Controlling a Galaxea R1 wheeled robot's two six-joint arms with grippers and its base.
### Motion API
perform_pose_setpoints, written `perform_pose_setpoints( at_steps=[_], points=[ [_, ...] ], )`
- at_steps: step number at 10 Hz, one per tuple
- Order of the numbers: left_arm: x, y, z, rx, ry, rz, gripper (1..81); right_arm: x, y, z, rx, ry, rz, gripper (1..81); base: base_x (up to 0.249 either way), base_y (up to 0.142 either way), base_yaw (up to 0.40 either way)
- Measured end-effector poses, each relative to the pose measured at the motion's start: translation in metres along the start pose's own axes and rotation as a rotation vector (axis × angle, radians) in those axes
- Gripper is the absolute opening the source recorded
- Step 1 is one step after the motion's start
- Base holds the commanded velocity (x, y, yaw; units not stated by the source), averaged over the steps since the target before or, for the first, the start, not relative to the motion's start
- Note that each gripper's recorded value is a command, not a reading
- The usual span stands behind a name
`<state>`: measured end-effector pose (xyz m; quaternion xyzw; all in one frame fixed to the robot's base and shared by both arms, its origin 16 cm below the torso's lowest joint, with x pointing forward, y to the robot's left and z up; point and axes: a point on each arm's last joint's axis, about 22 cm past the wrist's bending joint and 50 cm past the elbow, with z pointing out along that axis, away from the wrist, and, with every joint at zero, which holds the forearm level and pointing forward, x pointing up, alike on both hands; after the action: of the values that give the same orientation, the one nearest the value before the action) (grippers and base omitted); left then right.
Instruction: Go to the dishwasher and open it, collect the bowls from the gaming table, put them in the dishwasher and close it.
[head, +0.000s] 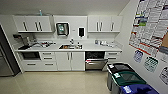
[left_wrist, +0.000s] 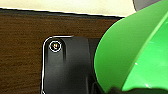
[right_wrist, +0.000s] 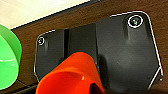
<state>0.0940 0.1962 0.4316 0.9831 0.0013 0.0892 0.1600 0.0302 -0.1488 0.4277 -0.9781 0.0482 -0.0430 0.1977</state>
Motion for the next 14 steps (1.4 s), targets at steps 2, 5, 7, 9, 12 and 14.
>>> perform_pose_setpoints(
  at_steps=[2,5,7,9,12,14],
  points=[
    [0.0,0.0004,0.0001,-0.001,0.0,-0.001,1.0,0.0007,-0.0001,0.0001,0.0,0.0,0.0,1.0,0.179,0.0,0.0],
    [0.0005,0.0022,0.0005,-0.004,0.001,-0.001,1.0,0.0007,-0.0001,0.0001,0.0,0.0,0.0,1.0,0.179,0.0,0.0],
    [0.0,0.0015,0.0002,-0.003,0.001,-0.001,1.0,0.0002,0.0003,-0.0001,0.0,0.0,0.0,1.0,0.179,0.0,0.0],
    [0.0005,0.0014,0.0002,-0.003,0.001,-0.001,1.0,0.0008,0.0002,0.0,0.0,0.0,0.0,1.0,0.179,0.0,0.0],
    [0.0,0.0021,0.0004,-0.004,0.0,0.0,1.0,0.0003,0.0003,0.0,0.0,0.0,0.001,1.0,0.179,0.0,0.0],
    [0.0006,-0.0002,-0.0001,-0.001,0.0,-0.001,1.0,0.0009,0.0002,0.0,0.0,0.0,0.001,1.0,0.179,0.0,0.0]
  ],
)
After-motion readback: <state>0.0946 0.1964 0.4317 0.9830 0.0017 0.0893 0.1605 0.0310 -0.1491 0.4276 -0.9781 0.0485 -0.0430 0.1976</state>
